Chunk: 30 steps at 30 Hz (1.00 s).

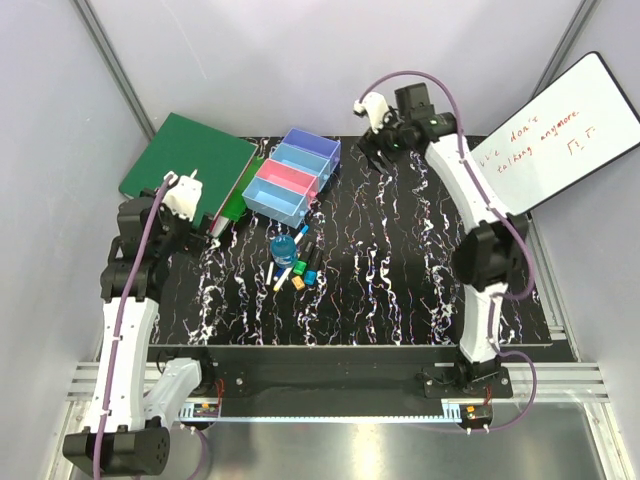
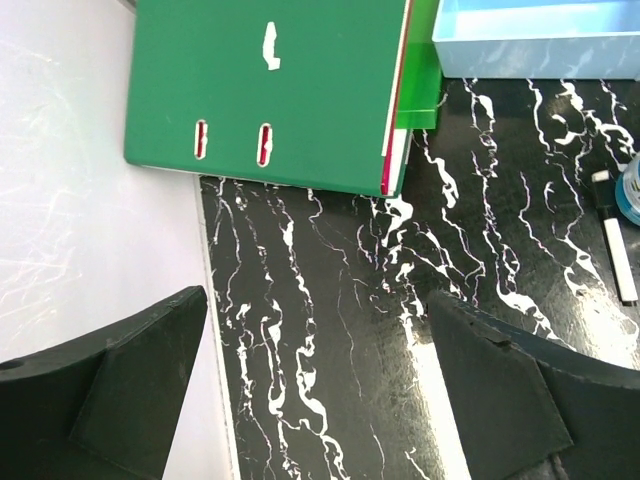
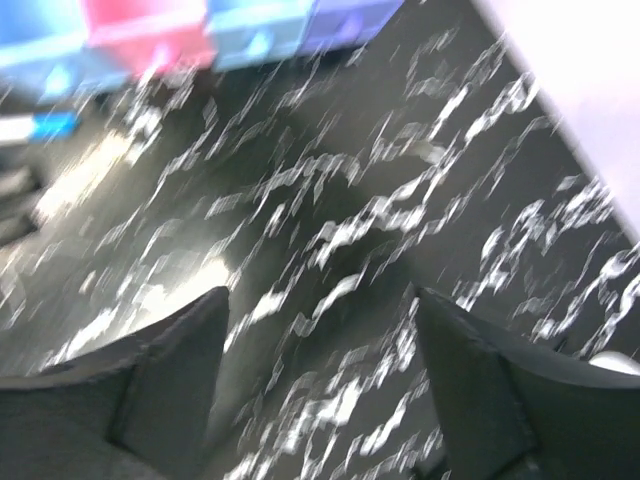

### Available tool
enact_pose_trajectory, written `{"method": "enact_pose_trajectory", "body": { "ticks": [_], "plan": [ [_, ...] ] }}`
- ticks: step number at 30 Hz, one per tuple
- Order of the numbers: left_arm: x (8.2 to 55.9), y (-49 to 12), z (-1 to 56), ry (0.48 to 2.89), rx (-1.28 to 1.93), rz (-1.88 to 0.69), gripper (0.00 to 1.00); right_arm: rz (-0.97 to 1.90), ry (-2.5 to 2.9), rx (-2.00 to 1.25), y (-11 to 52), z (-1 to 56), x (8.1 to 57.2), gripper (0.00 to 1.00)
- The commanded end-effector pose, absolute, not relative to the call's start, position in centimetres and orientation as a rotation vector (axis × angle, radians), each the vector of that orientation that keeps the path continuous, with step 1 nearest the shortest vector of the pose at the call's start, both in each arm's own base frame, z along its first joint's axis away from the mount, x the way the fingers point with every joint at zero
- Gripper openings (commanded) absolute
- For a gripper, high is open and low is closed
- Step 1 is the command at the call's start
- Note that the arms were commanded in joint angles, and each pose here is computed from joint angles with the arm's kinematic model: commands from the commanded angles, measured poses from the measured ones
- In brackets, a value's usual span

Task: Sort the stationery into containers
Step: Move the storage box to the center of the board.

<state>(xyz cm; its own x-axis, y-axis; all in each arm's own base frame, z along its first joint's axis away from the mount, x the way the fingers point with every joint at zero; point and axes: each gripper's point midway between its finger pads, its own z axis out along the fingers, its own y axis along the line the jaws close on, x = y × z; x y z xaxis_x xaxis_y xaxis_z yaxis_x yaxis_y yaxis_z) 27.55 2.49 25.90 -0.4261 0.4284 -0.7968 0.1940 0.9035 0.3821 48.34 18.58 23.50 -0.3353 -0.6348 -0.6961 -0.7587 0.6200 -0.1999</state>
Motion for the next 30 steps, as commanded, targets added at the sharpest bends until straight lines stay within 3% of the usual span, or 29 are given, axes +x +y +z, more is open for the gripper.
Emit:
{"method": "enact_pose_trajectory", "body": {
  "ticks": [1,7,16,24,30],
  "plan": [
    [28.4,1.9,26.1,1.992,0.49,0.256,0.99,0.189,1.986,-1.037,22.6,23.3,53.3,0.79],
    [28.6,1.3,25.7,2.002,0.499,0.219,0.99,0.208,1.923,-1.095,29.6,19.0,56.5,0.76],
    [28.0,0.3,25.0,1.985,0.551,0.169,0.99,0.173,1.721,-1.118,37.5,17.2,58.4,0.69],
    [27.8,0.1,25.5,1.967,0.553,0.161,0.99,0.2,1.715,-1.152,40.0,13.9,58.0,0.67],
    [27.3,-0.2,26.5,1.929,0.555,0.153,0.99,0.146,1.727,-1.117,39.7,12.4,59.2,0.59]
  ]
}}
